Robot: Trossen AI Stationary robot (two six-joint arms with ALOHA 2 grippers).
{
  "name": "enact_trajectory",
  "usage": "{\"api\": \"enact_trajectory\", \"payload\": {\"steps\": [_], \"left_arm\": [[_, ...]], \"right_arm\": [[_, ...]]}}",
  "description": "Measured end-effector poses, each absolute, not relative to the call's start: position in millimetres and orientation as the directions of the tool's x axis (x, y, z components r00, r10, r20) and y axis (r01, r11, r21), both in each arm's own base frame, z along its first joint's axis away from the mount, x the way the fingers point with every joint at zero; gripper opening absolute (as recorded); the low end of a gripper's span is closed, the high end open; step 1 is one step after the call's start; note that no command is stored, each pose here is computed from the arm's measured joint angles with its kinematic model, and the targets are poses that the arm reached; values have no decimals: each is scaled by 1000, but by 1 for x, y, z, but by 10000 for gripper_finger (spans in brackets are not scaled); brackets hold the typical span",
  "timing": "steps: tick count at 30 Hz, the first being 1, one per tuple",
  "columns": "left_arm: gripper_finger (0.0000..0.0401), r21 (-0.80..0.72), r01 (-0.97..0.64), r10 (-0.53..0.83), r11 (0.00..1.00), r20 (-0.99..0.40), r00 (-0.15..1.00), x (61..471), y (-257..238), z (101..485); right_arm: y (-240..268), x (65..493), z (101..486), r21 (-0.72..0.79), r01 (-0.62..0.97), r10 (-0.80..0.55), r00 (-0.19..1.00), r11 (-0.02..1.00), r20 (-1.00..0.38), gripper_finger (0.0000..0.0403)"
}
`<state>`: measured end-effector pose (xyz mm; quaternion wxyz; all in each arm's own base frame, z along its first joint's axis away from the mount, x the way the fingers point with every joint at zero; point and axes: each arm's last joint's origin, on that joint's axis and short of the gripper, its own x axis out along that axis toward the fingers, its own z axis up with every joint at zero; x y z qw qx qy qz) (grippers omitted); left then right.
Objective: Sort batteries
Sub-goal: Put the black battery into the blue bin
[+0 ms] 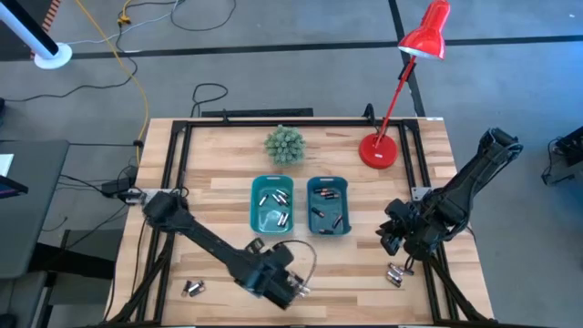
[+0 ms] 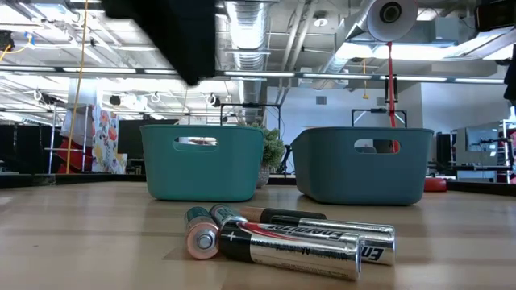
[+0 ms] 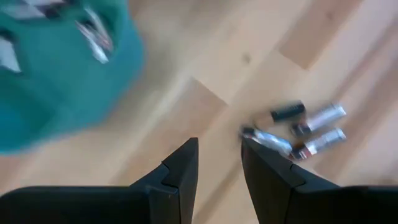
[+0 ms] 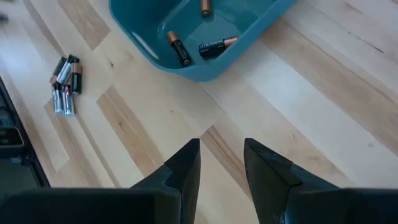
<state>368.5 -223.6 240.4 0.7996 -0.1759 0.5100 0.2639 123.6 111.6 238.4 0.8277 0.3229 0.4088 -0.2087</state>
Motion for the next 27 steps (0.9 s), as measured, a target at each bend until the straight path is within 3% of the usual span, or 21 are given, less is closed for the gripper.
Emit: {"api": "enact_trajectory", "payload": {"steps": [5, 16, 20, 27], "left_arm": [[116, -165, -631, 132, 758, -908, 397, 330, -218, 215], [116, -254, -784, 85, 567, -928, 363, 195, -201, 206], [116, -230, -839, 20, 493, -961, 275, 153, -190, 208], [116, -88, -875, -100, 475, -994, 45, 120, -172, 211]], "right_arm": [[111, 124, 238, 391, 641, -82, 579, 660, -811, 140], [114, 127, 240, 498, 701, -57, 605, 511, -794, 140], [114, 130, 242, 527, 696, -68, 632, 488, -772, 140], [116, 146, 235, 531, 717, -100, 632, 452, -768, 140]]}}
